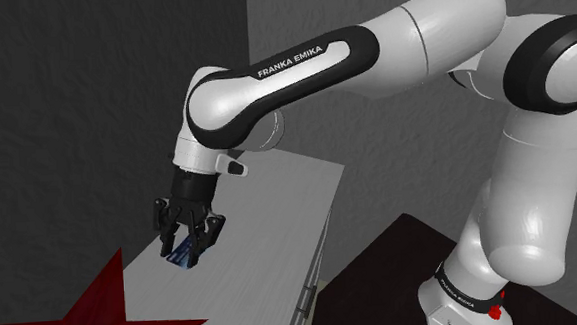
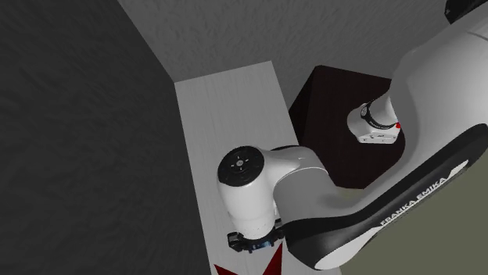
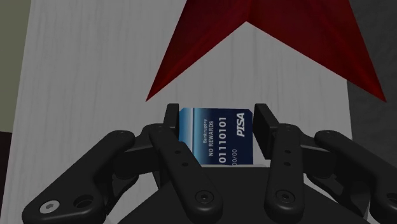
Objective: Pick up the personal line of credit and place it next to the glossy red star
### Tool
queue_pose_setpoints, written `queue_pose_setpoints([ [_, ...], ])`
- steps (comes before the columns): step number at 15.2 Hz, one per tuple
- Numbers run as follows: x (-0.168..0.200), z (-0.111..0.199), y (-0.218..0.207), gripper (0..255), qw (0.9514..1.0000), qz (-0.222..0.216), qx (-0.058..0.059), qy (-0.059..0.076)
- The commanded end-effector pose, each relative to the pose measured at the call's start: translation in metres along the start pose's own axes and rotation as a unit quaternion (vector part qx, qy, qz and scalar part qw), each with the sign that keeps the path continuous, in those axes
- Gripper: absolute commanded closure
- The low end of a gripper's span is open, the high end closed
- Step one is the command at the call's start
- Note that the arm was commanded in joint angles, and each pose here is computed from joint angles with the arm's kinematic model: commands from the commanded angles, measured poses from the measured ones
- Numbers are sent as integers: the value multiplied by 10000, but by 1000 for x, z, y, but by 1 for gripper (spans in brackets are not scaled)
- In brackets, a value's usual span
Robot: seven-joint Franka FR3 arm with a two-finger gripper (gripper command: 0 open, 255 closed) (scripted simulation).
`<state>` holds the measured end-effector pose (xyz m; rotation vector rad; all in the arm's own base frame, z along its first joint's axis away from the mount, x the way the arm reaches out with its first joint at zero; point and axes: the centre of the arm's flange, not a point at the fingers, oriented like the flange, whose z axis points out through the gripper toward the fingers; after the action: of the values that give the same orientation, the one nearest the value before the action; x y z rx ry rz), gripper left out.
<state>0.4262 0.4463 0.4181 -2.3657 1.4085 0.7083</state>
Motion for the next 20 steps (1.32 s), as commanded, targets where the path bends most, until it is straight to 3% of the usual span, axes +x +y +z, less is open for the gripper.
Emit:
queue_pose_setpoints([
  [1,6,8,1,255,10000,-1,1,0],
  [15,46,70,1,255,10000,-1,1,0],
  [20,49,73,1,255,10000,-1,1,0],
])
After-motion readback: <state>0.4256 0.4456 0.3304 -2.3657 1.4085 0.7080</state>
